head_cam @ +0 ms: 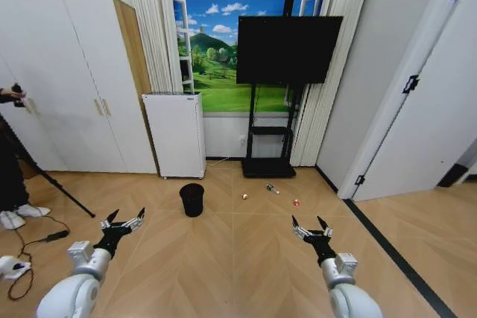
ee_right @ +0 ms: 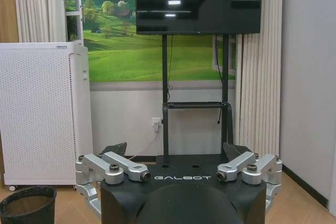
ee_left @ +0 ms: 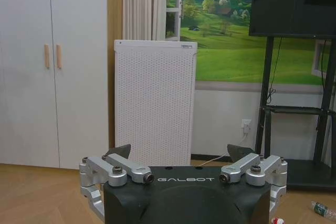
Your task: Pick up the trash bin and place the garbage on the floor into it.
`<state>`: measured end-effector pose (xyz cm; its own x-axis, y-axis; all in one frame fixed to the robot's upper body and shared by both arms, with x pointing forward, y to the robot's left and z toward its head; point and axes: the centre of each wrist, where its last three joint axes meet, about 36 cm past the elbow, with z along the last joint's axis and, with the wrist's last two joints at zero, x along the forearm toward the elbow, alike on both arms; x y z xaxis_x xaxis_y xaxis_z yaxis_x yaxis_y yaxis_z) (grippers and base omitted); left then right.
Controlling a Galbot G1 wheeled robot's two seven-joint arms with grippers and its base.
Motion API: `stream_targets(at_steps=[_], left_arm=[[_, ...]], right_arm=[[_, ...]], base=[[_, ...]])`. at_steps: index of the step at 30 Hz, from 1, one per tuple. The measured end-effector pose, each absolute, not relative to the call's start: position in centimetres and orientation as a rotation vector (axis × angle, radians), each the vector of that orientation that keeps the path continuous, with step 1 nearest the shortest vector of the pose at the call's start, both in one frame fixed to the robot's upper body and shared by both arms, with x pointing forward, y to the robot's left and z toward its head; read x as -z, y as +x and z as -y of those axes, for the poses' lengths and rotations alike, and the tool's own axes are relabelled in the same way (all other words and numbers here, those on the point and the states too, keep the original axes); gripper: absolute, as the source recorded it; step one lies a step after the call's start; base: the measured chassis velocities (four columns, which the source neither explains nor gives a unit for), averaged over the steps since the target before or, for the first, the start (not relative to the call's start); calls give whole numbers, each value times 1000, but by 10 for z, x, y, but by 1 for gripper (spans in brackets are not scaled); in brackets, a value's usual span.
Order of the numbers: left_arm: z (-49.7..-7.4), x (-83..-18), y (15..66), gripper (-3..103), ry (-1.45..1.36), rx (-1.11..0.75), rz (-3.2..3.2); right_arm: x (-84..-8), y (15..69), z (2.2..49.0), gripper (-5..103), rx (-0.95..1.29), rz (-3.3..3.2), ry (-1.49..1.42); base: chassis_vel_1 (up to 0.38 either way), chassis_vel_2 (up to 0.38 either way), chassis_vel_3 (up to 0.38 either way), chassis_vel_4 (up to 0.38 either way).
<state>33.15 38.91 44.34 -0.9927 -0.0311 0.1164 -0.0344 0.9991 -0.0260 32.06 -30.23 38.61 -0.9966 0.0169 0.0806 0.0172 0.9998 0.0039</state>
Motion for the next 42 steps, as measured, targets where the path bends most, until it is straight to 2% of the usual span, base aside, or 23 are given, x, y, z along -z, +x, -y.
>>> stream_targets(at_steps=[23, 42], left_arm=[[-386, -440, 333, 100, -13, -48, 3036], [-387, -440, 328, 100, -9, -64, 3035]], right_arm=[[-380, 319, 311, 100, -42, 3035, 238], [-379, 322, 313, 100, 11, 3038, 195]], base=[[0, 0, 0, 0], [0, 0, 0, 0]])
